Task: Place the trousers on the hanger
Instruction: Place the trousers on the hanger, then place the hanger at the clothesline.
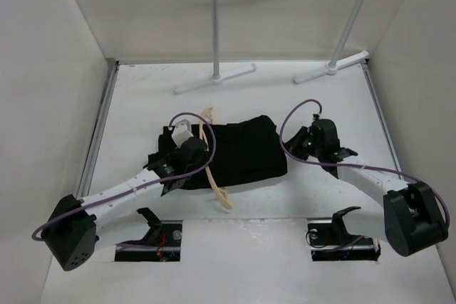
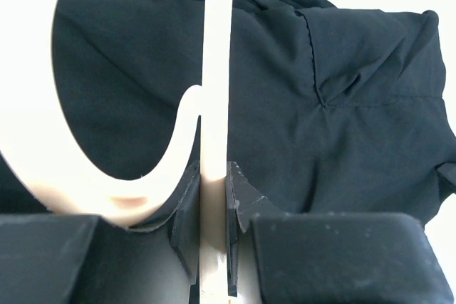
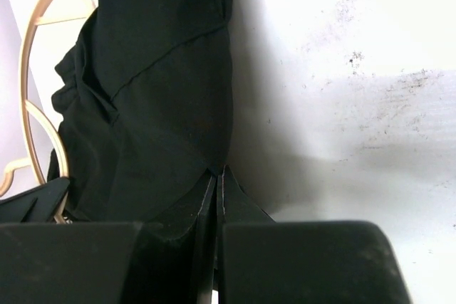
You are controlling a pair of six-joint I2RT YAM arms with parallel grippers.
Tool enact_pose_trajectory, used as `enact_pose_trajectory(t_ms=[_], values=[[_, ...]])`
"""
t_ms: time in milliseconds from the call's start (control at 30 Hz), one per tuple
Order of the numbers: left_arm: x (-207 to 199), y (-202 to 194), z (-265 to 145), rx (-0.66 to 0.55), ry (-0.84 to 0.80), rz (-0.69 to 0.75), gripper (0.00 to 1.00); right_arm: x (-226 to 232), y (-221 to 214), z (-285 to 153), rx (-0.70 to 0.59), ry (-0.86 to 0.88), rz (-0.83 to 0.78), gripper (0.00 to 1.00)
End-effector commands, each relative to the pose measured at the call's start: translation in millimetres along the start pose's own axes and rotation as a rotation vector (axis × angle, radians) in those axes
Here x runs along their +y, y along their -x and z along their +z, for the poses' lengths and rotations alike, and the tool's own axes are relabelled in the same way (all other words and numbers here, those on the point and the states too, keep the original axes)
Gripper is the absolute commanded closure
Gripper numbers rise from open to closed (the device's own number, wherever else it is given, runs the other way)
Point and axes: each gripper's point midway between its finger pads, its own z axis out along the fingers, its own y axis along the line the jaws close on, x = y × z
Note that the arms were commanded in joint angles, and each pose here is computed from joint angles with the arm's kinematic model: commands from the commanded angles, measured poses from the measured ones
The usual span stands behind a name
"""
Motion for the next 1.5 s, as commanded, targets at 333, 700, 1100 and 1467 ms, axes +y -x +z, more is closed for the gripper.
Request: enact_pose_trajectory(t_ms=[333,700,1100,1467], values=[[-95.2,76.6,-63.2,-0.109,-0.084,0.127,0.99,12.9,5.2,-17.0,-0.047,0.03,-0.002,0.56],[-208.6,155.0,-144.8,-0.227,-0.276,0.269,0.99,141.4,40.4,-170.2,-0.268,0.394,-0.221,0.35],[-277.9,167.3,-133.7,-0.242,-0.399,0.269,0.99,277.2,-5.2,-228.5,-0.133,0.755,-0.46,0.37],[-303.1,168.9,-144.9,-0.251,-0.461,0.271,0.99,290.3,-39.8,-183.2,-0.057,0.737,-0.489,0.29]])
